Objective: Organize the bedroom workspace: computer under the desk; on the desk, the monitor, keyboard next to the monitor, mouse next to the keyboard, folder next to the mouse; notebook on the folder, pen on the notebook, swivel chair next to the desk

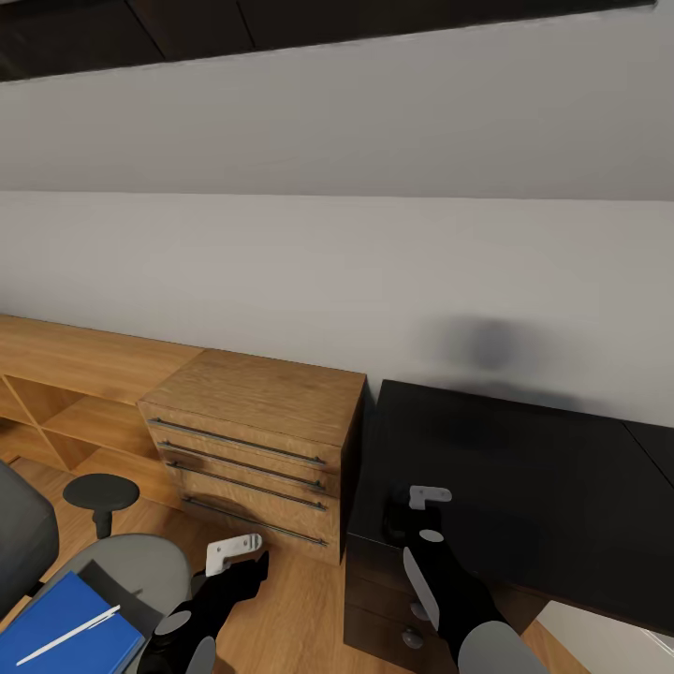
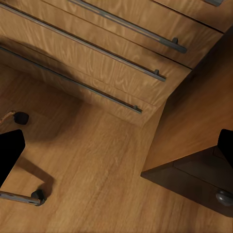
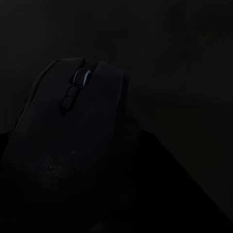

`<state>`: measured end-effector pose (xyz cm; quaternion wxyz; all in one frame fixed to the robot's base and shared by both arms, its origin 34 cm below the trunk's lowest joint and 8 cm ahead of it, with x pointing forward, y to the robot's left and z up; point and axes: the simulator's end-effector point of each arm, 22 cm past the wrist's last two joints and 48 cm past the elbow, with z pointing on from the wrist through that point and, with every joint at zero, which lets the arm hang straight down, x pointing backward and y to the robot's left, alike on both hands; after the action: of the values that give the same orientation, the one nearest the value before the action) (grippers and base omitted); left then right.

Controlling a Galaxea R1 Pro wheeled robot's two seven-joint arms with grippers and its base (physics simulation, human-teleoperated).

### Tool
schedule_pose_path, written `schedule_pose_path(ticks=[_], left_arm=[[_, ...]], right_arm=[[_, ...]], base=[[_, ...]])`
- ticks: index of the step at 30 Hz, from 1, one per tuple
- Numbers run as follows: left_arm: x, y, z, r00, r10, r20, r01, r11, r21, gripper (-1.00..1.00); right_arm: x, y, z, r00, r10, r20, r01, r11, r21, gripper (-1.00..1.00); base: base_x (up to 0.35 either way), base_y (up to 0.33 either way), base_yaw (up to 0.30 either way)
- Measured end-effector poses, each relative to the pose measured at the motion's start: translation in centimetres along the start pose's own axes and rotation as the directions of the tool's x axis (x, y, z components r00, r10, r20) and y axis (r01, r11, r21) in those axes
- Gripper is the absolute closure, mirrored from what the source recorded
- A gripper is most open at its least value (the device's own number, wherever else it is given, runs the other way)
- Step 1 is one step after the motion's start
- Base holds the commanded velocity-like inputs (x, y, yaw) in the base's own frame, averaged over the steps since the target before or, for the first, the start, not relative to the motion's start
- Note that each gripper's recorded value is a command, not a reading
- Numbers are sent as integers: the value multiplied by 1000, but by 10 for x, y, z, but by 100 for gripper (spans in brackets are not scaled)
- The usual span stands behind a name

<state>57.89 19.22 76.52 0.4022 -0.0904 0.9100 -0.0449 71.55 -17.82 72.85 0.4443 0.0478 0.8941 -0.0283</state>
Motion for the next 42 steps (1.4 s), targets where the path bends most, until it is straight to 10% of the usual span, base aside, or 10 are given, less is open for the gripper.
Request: schedule_pose_path(ticks=[42], left_arm=[[2,1,1,1000,2,-5,-2,1000,-1,-100]], right_arm=[[1,33,-5,997,-76,12,76,994,-82,100]], base=[[-8,7,0]])
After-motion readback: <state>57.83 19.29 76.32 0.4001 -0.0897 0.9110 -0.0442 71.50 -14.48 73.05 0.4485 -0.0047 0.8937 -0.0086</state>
